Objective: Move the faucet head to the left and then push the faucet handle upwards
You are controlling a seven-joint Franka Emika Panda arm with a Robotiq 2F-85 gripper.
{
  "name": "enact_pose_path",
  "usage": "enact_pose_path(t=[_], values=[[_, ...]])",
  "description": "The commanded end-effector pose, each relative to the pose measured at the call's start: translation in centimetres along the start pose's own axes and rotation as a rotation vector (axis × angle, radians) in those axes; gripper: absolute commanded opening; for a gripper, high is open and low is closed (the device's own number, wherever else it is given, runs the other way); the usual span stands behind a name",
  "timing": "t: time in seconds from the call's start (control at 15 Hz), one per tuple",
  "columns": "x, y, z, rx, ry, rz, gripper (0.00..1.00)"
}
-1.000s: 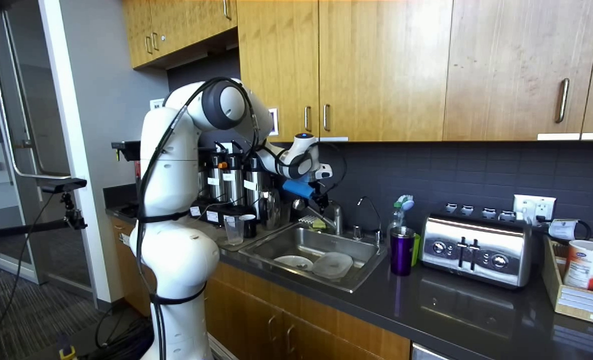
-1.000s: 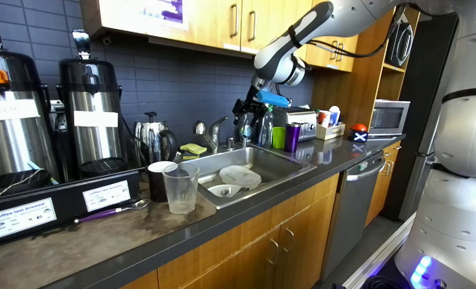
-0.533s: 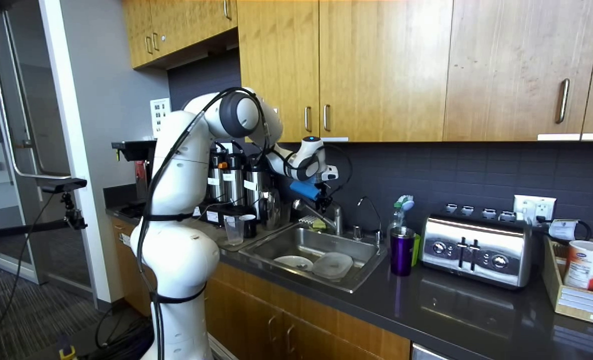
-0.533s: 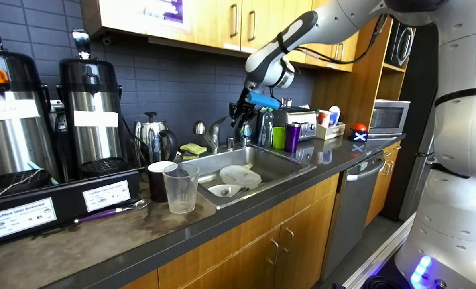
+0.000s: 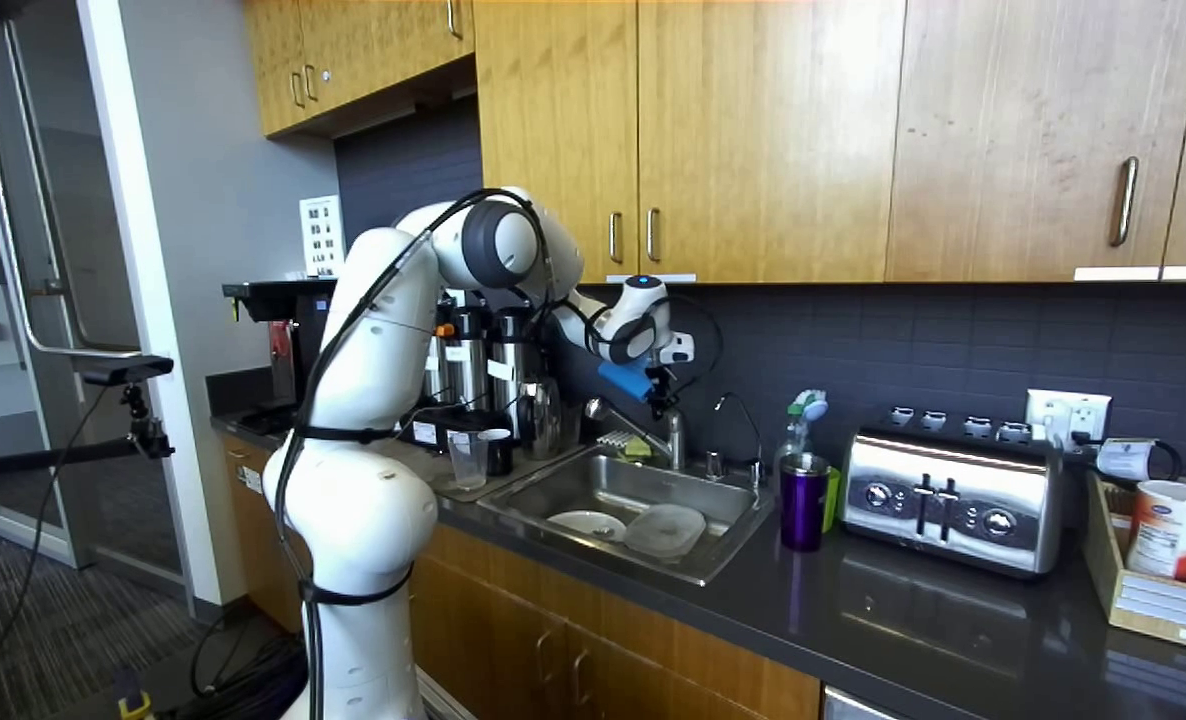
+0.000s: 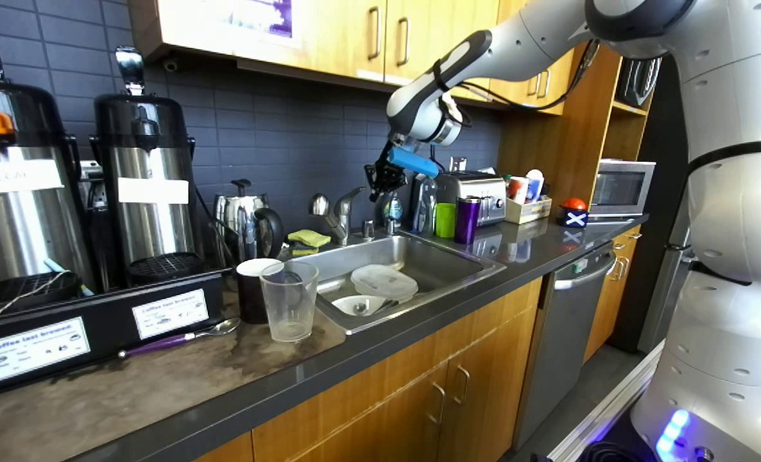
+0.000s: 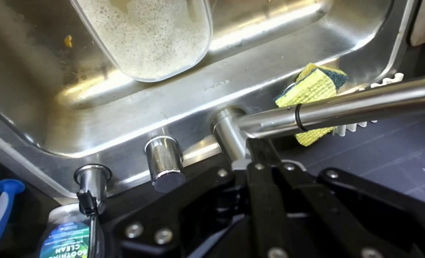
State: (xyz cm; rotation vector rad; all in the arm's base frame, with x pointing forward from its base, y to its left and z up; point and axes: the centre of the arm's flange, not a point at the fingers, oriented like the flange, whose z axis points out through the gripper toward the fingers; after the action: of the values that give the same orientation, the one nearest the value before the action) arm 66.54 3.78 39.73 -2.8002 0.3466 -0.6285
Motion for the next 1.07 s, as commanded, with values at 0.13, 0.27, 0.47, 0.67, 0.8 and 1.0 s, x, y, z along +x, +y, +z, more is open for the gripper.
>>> enact_pose_path(t=[0.13,0.27,0.47,0.67,0.8,1.0], values=[[2.1,0.5,0.7,0.045,0.036,0.069,0.0],[2.5,0.5,0.9,0.054,0.04,0.08,0.0],[2.9,0.1,0.9,0.071,0.05,0.094,0.0],[3.3,-0.2,0.2,0.087,0.062,0.108,0.0],[3.4,-0.2,-0.2,0.095,0.071,0.113,0.0],[3.5,-0.3,-0.6,0.104,0.084,0.118,0.0]])
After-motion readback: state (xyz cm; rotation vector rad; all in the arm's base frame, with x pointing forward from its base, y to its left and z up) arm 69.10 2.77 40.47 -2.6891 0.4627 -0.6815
